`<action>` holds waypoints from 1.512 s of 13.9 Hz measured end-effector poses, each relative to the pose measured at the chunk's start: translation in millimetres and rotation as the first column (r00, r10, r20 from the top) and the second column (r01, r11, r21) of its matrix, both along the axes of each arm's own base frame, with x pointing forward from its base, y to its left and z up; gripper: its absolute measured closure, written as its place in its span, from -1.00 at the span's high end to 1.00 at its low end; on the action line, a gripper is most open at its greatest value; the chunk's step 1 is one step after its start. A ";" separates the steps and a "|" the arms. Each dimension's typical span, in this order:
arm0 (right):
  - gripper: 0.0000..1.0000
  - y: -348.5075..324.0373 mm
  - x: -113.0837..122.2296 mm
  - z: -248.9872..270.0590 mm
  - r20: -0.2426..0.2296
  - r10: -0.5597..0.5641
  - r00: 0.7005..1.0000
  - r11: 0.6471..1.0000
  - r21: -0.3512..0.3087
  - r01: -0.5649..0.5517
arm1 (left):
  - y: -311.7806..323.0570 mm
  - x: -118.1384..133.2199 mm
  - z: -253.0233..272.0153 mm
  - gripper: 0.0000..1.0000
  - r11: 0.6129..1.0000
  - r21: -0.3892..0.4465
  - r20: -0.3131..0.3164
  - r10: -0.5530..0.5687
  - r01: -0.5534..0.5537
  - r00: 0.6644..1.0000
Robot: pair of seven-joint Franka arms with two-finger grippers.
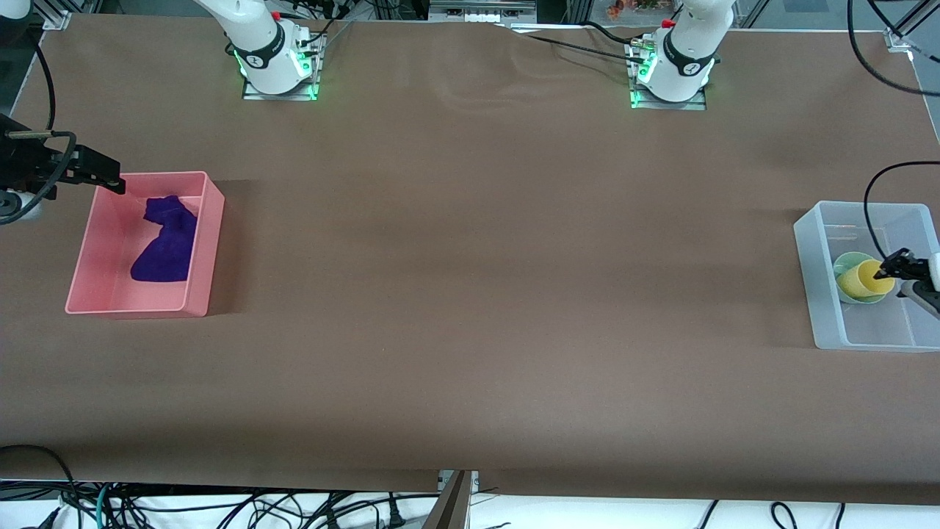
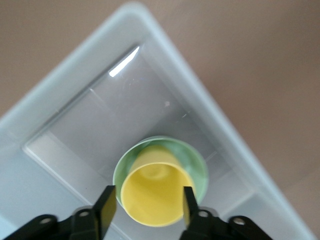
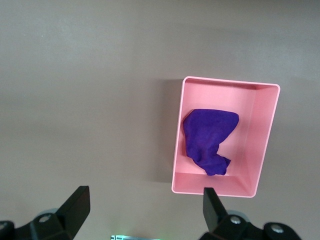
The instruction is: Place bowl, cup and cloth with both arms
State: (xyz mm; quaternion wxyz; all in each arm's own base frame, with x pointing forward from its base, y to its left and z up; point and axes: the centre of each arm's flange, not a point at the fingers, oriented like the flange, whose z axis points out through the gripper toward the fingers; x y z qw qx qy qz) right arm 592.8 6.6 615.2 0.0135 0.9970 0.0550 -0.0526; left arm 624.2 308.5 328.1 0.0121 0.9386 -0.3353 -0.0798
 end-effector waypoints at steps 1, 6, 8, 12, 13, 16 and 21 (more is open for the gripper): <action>1.00 0.1 0.0 0.0 0.000 0.000 1.000 1.000 0.000 0.000 | -21.9 3.1 27.9 0.56 1.000 0.000 -0.004 0.031 -0.031 1.000; 1.00 0.2 0.0 0.0 0.000 0.000 1.000 1.000 0.000 0.000 | -182.9 13.6 123.9 1.00 0.962 0.027 -0.035 0.273 -0.272 0.961; 1.00 0.1 0.0 0.0 0.000 0.000 1.000 1.000 0.000 0.000 | -243.8 15.7 138.0 1.00 0.926 0.039 -0.029 0.377 -0.376 0.926; 1.00 -0.5 0.0 0.0 0.000 -0.001 1.000 1.000 0.000 0.001 | -319.5 10.2 172.3 1.00 0.895 0.059 0.034 0.442 -0.443 0.896; 1.00 -0.5 0.0 0.0 0.000 -0.001 1.000 1.000 0.000 0.001 | -330.7 6.5 185.1 1.00 0.885 0.047 0.049 0.462 -0.464 0.886; 1.00 -1.4 0.0 0.0 0.000 -0.003 1.000 1.000 0.000 0.003 | -328.0 -13.6 227.4 1.00 0.831 -0.041 0.082 0.556 -0.555 0.827; 1.00 -2.7 0.4 -0.8 -0.001 -0.005 1.000 1.000 -0.001 0.005 | -329.6 -74.0 223.8 1.00 0.801 -0.080 0.181 0.597 -0.593 0.782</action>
